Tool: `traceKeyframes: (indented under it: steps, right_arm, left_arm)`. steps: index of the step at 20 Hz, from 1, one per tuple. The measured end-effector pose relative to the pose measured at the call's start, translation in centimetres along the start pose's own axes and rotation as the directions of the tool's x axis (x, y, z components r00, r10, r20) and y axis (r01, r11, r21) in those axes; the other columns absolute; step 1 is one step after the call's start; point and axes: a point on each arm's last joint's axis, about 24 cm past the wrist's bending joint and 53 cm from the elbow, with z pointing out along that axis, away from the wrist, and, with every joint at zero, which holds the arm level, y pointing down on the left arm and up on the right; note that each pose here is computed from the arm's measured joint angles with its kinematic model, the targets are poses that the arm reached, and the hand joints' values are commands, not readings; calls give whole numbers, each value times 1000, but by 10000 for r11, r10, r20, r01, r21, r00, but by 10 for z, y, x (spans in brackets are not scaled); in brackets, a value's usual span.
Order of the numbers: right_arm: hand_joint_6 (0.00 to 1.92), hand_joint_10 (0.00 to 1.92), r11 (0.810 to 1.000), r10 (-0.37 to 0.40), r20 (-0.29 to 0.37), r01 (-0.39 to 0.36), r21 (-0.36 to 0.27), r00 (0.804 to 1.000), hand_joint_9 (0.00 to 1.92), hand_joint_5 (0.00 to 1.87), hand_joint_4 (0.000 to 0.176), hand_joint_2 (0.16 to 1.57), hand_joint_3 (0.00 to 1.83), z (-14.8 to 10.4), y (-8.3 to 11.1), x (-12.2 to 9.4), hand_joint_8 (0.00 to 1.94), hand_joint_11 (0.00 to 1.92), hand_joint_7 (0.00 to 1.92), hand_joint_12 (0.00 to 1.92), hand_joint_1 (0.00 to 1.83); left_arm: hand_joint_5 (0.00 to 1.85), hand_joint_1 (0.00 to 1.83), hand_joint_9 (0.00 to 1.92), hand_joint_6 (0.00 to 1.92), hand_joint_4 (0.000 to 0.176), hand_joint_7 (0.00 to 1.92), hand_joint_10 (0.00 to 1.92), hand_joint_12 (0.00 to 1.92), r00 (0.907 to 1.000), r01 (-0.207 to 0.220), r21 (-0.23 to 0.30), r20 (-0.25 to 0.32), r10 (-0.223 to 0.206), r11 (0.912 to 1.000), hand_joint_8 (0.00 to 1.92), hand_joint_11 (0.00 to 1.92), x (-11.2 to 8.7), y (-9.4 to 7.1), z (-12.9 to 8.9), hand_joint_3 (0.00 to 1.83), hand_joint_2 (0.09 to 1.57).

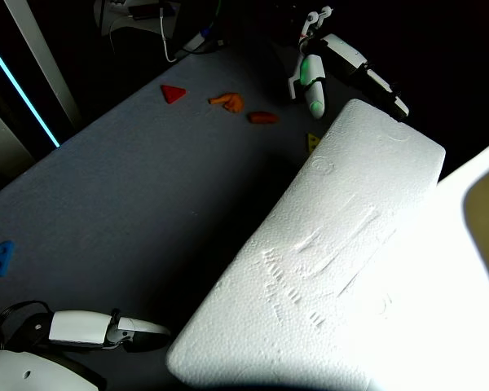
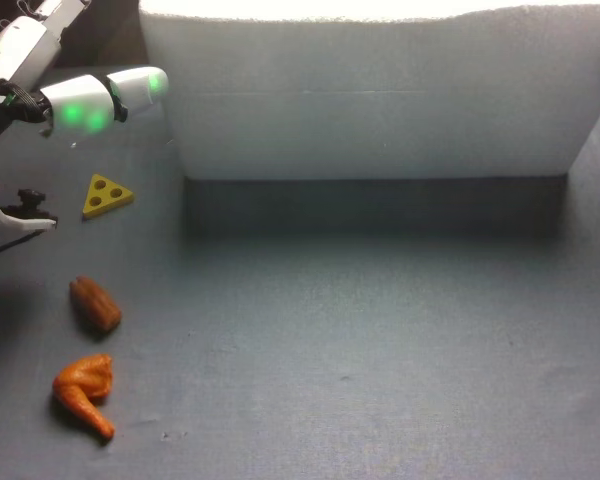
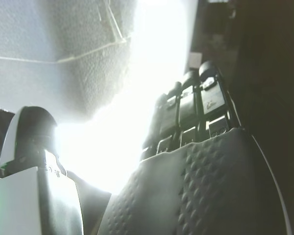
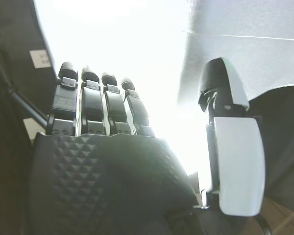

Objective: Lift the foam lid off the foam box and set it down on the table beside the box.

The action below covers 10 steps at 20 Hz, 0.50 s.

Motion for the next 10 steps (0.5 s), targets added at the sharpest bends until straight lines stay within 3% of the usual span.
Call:
traceKeyframes:
  steps: [4, 6, 10]
  right_arm:
    - [0, 0, 9998, 157, 1, -157, -83, 9999, 0, 0, 0, 1119, 0, 3, 3, 2, 0, 0, 0, 0, 680]
    - [0, 0, 9998, 168, -10, -168, -119, 9999, 0, 0, 0, 1119, 0, 3, 4, 2, 0, 0, 0, 0, 654]
    - [0, 0, 9992, 361, 32, -361, -150, 9993, 0, 0, 0, 1111, 0, 7, 3, 3, 0, 0, 0, 0, 660]
  left_arm:
    - [0, 577, 0, 0, 22, 0, 0, 0, 9998, 215, 68, -4, -215, 9997, 0, 0, 3, -2, 8, 0, 992]
    - [0, 545, 0, 0, 23, 0, 0, 0, 9998, 114, 99, -171, -113, 9999, 0, 0, 8, -4, 12, 0, 994]
    - [0, 558, 0, 0, 11, 0, 0, 0, 9996, 212, 31, -210, -211, 9998, 0, 0, 11, -3, 19, 0, 1007]
